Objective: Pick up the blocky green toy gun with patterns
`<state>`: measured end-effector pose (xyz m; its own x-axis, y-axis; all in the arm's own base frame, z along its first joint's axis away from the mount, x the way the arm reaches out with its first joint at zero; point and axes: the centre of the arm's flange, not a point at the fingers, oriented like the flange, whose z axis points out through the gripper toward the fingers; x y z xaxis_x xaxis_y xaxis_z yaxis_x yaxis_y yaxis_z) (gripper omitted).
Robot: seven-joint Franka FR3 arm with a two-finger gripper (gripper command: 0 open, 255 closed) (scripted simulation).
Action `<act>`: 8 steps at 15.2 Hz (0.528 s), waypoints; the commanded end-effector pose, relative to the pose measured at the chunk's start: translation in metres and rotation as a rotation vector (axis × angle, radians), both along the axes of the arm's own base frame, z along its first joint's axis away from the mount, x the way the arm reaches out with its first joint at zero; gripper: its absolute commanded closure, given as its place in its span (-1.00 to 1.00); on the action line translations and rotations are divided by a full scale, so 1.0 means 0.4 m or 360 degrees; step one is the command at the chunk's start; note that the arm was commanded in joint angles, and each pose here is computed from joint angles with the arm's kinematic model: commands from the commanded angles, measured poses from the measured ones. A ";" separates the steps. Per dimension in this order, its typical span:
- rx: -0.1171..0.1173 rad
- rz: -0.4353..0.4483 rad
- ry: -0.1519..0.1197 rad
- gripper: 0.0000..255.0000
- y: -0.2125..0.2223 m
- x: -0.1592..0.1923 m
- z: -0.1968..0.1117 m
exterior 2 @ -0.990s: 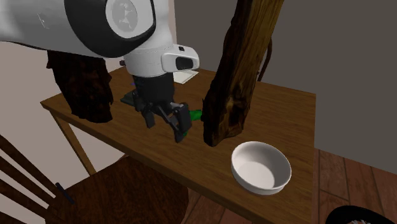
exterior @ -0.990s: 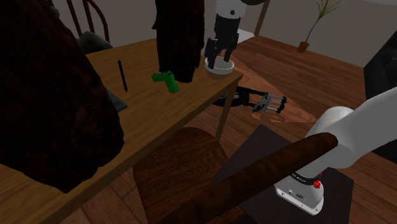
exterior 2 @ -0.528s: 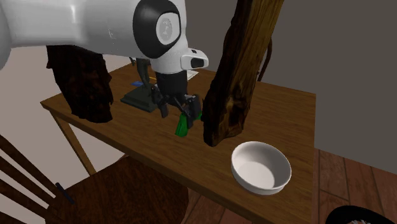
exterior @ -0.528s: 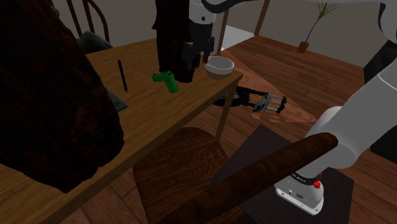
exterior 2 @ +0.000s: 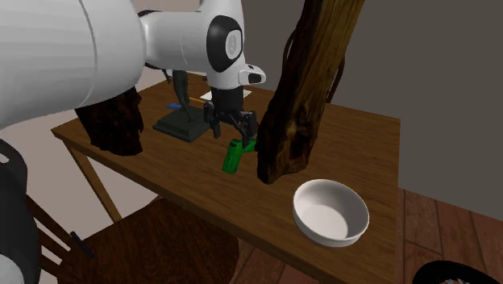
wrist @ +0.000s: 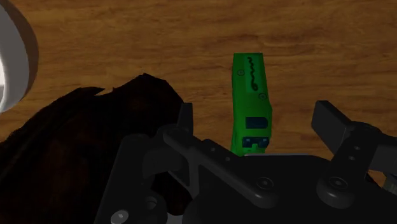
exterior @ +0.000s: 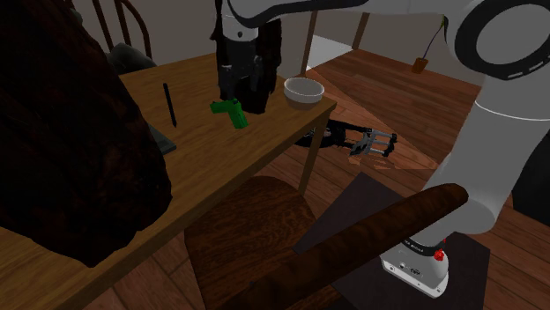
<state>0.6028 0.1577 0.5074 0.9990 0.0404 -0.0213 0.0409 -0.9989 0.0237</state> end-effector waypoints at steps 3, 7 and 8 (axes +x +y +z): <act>0.0009 0.0011 -0.0016 -1.00 0.024 0.063 -0.054; 0.0009 0.0011 -0.0016 -1.00 0.024 0.063 -0.107; 0.0009 0.0011 -0.0016 -1.00 0.024 0.063 -0.120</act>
